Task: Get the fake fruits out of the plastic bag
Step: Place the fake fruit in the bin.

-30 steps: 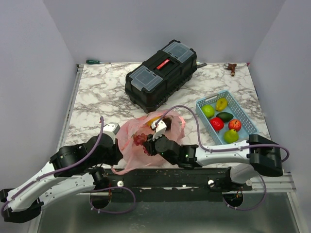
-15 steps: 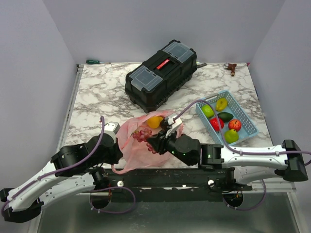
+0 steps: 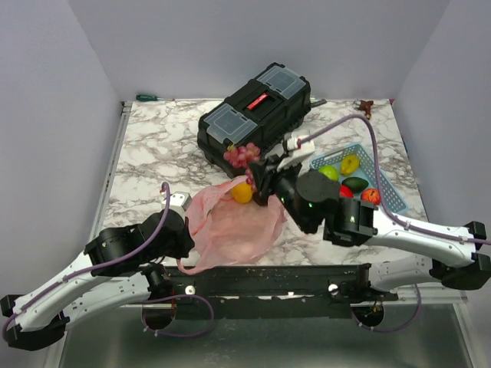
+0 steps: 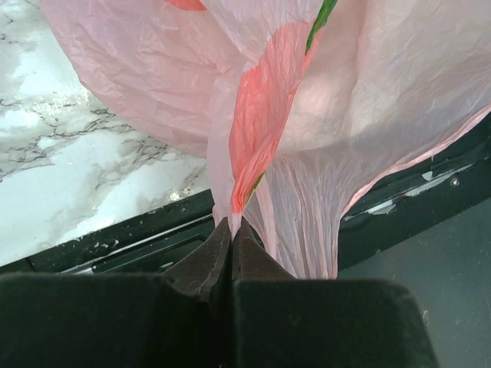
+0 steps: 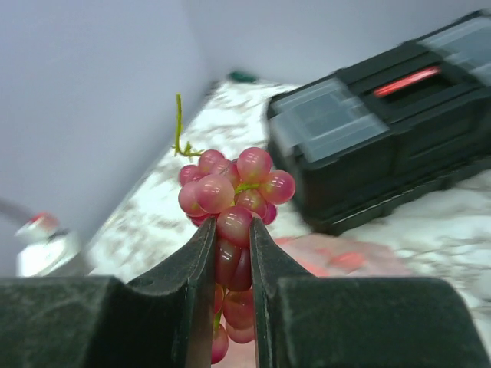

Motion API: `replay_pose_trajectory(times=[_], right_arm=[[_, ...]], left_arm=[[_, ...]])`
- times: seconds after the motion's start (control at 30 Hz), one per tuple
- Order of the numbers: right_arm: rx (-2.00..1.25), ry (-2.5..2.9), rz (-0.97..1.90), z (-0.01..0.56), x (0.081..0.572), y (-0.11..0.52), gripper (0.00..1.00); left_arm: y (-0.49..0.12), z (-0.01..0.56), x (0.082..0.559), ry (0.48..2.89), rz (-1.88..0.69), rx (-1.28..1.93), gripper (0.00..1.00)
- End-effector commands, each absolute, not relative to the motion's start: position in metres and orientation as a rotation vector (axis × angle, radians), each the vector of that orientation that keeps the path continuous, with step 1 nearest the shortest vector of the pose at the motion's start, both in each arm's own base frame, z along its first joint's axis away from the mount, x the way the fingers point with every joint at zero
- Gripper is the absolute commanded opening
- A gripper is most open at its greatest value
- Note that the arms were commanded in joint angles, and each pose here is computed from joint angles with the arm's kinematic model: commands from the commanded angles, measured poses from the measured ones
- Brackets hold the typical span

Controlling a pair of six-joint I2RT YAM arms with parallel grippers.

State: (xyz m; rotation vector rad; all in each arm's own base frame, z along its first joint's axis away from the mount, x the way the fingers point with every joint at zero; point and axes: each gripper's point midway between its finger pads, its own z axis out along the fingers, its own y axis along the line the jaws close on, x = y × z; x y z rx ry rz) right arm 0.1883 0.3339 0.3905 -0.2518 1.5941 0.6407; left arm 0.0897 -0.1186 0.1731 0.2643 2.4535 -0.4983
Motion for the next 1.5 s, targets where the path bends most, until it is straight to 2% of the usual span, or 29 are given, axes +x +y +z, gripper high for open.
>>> replay_pose_trajectory(times=[0.0,0.23,0.37,0.47,0.63,0.8,0.97,1.03,1.17,1.23,1.33,1.4,1.47], right_arm=[[-0.179,1.711,0.272,0.369,0.251,0.286,0.01],[0.171,1.794,0.06,0.337,0.322,0.171,0.01],[0.415,1.87,0.057,0.291,0.349,0.097,0.01],[0.526,1.922,-0.009,0.25,0.352,0.062,0.01],[0.638,2.002,-0.011,0.19,0.357,0.031,0.01],[0.721,2.023,0.059,0.159,0.36,0.023,0.01],[0.743,2.07,0.004,0.131,0.359,0.015,0.01],[0.732,2.093,-0.013,0.125,0.359,0.014,0.08],[0.673,2.128,-0.016,0.121,0.359,0.017,0.28],[0.64,2.14,-0.004,0.124,0.359,0.019,0.4],[0.577,2.155,0.06,0.136,0.36,0.03,0.63],[0.553,2.144,0.106,0.148,0.361,0.036,0.71],[0.526,2.116,0.14,0.165,0.361,0.04,0.73]], left_arm=[[-0.114,0.173,0.093,2.434,-0.475,0.257,0.0],[-0.11,0.176,0.093,2.408,-0.493,0.216,0.0],[-0.108,0.179,0.093,2.389,-0.511,0.201,0.0],[-0.108,0.18,0.093,2.384,-0.521,0.198,0.0],[-0.109,0.177,0.093,2.4,-0.503,0.207,0.0],[-0.111,0.176,0.092,2.409,-0.504,0.222,0.0],[-0.112,0.175,0.092,2.413,-0.501,0.228,0.0],[-0.112,0.176,0.093,2.411,-0.502,0.227,0.0],[-0.112,0.176,0.093,2.408,-0.503,0.228,0.0],[-0.112,0.176,0.093,2.409,-0.501,0.229,0.0],[-0.112,0.176,0.093,2.411,-0.497,0.229,0.0],[-0.113,0.175,0.093,2.415,-0.493,0.235,0.0],[-0.113,0.175,0.093,2.417,-0.49,0.237,0.0]])
